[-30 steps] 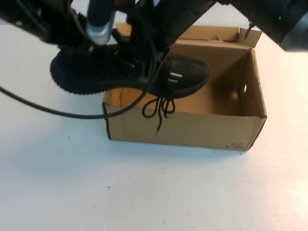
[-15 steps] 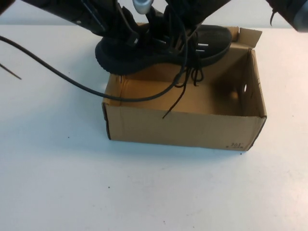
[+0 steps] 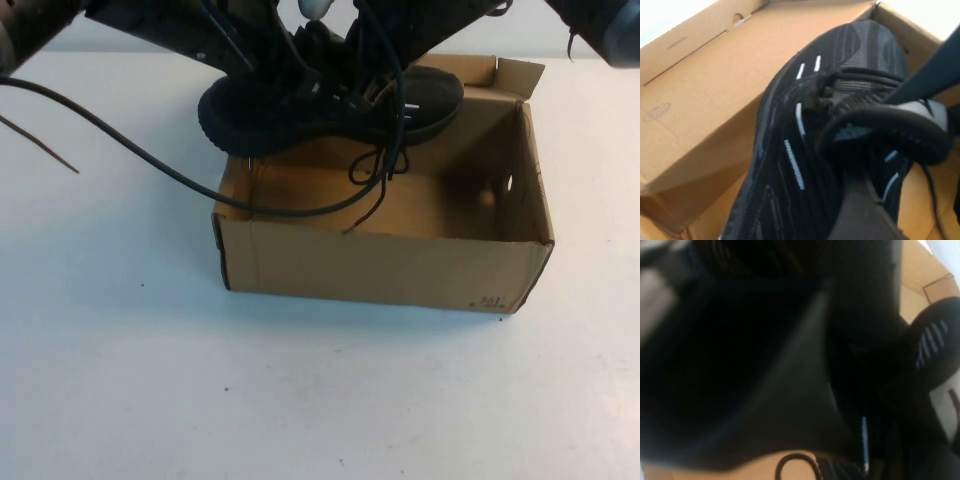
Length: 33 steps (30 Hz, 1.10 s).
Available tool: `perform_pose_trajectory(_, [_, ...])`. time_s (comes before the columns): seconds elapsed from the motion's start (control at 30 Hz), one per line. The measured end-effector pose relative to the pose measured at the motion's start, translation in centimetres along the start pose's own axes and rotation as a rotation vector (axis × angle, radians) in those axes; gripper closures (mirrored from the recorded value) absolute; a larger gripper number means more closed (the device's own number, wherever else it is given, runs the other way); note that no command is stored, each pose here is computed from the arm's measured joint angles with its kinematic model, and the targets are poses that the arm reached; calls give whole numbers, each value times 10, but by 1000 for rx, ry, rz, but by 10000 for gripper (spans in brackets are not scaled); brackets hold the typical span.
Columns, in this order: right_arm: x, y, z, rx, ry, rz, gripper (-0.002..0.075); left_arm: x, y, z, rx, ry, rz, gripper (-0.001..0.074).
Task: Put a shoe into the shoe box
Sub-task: Place the shoe in the shoe box
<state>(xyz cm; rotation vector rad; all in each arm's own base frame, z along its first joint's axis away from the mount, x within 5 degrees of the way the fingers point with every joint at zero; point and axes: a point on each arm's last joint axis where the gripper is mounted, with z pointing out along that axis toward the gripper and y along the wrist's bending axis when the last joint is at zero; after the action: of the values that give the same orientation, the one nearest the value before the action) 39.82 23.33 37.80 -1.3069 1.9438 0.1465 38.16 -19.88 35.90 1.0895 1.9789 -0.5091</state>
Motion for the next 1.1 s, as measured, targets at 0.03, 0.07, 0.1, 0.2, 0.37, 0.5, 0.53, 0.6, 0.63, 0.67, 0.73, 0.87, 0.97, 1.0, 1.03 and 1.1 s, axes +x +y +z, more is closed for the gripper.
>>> perform_pose_trajectory(0.03, [1, -2, 0, -1, -2, 7, 718, 0, 0, 0, 3, -3, -3, 391])
perform_pose_trajectory(0.07, [2, -3, -1, -1, -3, 13, 718, -1, 0, 0, 5, -6, -6, 389])
perform_pose_trajectory(0.1, [4, -5, -1, -2, -3, 19, 718, -1, -1, 0, 8, -11, -11, 388])
perform_pose_trajectory(0.2, [6, -8, -1, -7, -8, 33, 718, -3, -1, -1, 3, -31, -21, 370])
perform_pose_trajectory(0.37, [10, -11, 3, -14, -1, 35, 718, -5, 1, -1, -12, -53, -26, 248])
perform_pose_trajectory(0.5, [10, -12, 2, -17, -3, 36, 718, -7, 2, -3, -37, -70, -21, 202])
perform_pose_trajectory(0.53, [10, -11, 2, -18, -5, 37, 718, -8, 3, -5, -51, -72, -10, 198])
perform_pose_trajectory(0.6, [12, -13, 2, -23, 0, 45, 718, -10, 4, -9, -80, -75, 13, 195])
perform_pose_trajectory(0.63, [13, -14, 3, -28, 7, 47, 718, -12, 5, -12, -100, -80, 26, 193])
perform_pose_trajectory(0.67, [16, -16, 2, -28, 14, 52, 718, -13, 5, -16, -122, -86, 36, 193])
perform_pose_trajectory(0.73, [18, -18, 2, -32, 25, 57, 718, -17, 6, -23, -155, -103, 51, 192])
perform_pose_trajectory(0.87, [24, -24, 1, -25, 33, 64, 718, -22, 5, -35, -201, -118, 82, 191])
perform_pose_trajectory(0.97, [26, -27, 2, -23, 35, 63, 718, -22, 3, -43, -215, -92, 78, 201])
perform_pose_trajectory(1.0, [28, -28, 2, -22, 36, 66, 718, -21, 2, -45, -215, -76, 72, 213])
perform_pose_trajectory(1.03, [29, -29, 2, -21, 36, 69, 718, -20, 1, -47, -214, -59, 65, 230])
perform_pose_trajectory(1.1, [31, -32, 1, -18, 37, 76, 718, -17, -1, -49, -200, -21, 56, 274])
